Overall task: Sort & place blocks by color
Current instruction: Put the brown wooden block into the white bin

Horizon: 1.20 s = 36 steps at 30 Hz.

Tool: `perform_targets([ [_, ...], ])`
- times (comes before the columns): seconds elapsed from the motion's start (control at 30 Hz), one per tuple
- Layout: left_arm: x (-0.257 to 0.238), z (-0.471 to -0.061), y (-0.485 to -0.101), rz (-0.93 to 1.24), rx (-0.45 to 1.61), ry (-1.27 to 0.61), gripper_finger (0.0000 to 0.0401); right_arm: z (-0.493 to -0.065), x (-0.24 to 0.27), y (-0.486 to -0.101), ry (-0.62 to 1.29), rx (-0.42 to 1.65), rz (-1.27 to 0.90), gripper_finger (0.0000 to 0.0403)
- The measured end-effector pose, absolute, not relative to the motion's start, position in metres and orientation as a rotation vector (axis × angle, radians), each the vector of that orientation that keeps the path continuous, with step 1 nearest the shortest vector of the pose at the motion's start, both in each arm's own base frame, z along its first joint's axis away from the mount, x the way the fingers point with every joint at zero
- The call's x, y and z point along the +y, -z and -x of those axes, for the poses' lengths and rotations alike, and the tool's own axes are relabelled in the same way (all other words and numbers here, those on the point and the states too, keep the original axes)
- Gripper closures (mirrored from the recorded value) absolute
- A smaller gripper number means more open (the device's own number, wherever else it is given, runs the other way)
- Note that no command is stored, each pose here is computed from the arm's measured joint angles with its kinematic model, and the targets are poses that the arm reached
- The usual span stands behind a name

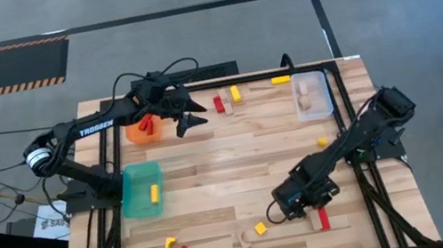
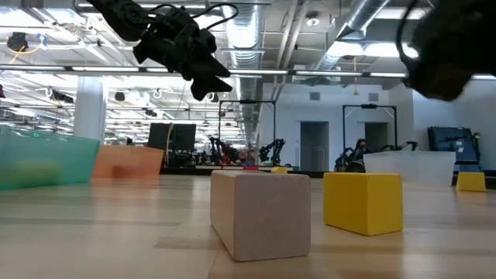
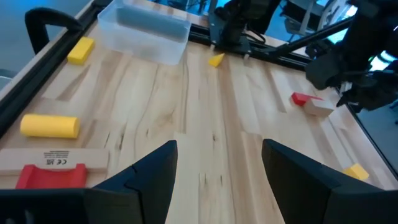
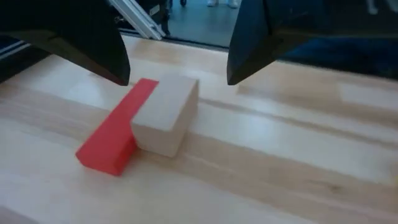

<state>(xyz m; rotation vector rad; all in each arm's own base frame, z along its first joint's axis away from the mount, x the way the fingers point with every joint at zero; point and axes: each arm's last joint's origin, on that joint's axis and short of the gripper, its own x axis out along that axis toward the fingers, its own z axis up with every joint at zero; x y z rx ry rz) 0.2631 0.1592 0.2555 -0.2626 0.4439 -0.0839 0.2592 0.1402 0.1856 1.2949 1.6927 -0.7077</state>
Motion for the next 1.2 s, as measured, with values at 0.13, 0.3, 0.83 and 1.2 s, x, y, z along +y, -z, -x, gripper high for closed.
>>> perform_targets([
  [0.13,0.160,-0.263,-0.256,0.279,0.443,0.074,0.0179,-0.251,0.146,-0.171,0.742,1.670,-1.321,0.0112],
  [0.3,0.161,-0.264,-0.256,0.276,0.440,0.038,0.0179,-0.239,0.153,-0.157,0.799,1.669,-1.329,0.0112],
  [0.83,0.161,-0.264,-0.256,0.345,0.442,0.001,0.0179,-0.231,0.159,-0.141,0.836,1.541,-1.396,0.0133],
  [1.2,0.162,-0.265,-0.258,0.343,0.430,-0.023,0.0179,-0.229,0.158,-0.140,0.871,1.551,-1.377,0.0251],
])
